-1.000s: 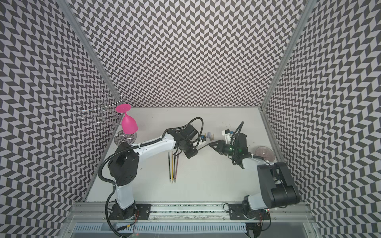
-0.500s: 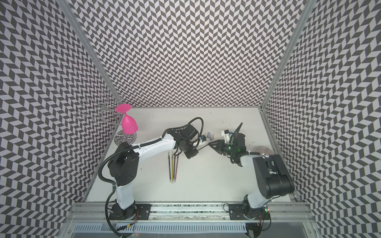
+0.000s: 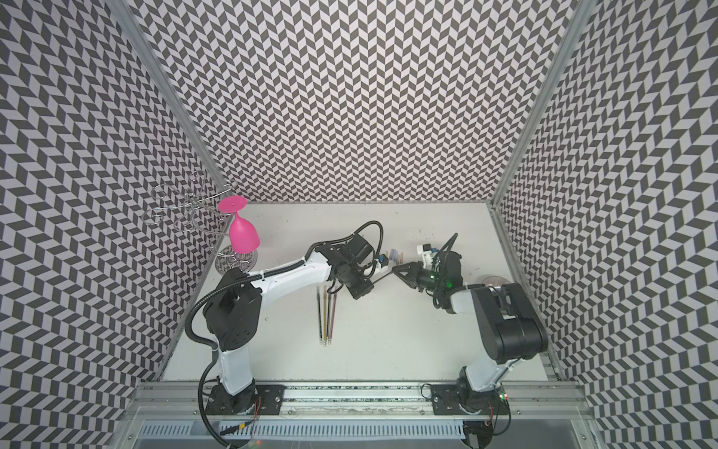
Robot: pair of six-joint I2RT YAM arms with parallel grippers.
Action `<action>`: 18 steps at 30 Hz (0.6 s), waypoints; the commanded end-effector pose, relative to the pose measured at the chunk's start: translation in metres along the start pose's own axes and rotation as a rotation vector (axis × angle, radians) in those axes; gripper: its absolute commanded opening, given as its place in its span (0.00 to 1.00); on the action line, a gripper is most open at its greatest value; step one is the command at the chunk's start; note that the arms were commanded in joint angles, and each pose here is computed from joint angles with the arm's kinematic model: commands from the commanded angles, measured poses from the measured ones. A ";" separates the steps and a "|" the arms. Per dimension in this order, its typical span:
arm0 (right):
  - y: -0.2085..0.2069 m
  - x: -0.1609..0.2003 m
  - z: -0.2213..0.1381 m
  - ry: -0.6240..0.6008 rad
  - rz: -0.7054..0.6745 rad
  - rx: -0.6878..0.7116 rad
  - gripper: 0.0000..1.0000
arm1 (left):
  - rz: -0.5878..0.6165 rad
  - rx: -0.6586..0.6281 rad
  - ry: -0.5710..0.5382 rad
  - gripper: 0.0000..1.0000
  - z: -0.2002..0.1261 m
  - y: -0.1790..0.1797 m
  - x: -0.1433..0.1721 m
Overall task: Remove the protective cover of the pencils
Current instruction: Remove the protective sleeve from the pencil.
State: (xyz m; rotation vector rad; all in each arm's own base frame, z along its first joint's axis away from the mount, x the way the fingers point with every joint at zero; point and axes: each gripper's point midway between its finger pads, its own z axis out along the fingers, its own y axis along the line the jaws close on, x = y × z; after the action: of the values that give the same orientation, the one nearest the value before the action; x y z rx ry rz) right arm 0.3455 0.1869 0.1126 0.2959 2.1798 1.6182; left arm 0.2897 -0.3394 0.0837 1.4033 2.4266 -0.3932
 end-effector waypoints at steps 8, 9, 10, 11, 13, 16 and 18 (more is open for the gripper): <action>0.008 -0.006 0.003 -0.018 -0.041 -0.043 0.20 | 0.022 0.011 -0.071 0.00 -0.021 -0.006 -0.019; 0.009 -0.006 0.003 -0.018 -0.041 -0.044 0.17 | 0.021 0.011 -0.071 0.00 -0.021 -0.005 -0.018; 0.008 -0.006 0.003 -0.019 -0.039 -0.042 0.15 | 0.022 0.012 -0.070 0.00 -0.021 -0.006 -0.018; 0.007 -0.006 0.003 -0.019 -0.038 -0.041 0.14 | 0.022 0.012 -0.070 0.00 -0.021 -0.006 -0.018; 0.006 -0.006 0.003 -0.019 -0.037 -0.039 0.11 | 0.022 0.010 -0.071 0.00 -0.021 -0.005 -0.019; 0.005 -0.009 0.002 -0.027 -0.038 -0.034 0.10 | 0.023 0.010 -0.074 0.00 -0.022 -0.005 -0.019; 0.005 -0.011 0.002 -0.032 -0.037 -0.034 0.10 | 0.023 0.010 -0.073 0.00 -0.022 -0.006 -0.018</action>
State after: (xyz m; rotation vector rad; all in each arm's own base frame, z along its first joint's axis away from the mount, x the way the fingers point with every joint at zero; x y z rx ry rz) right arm 0.3483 0.1876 0.1156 0.3130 2.1598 1.6472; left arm 0.2898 -0.3400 0.0859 1.3974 2.4235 -0.3978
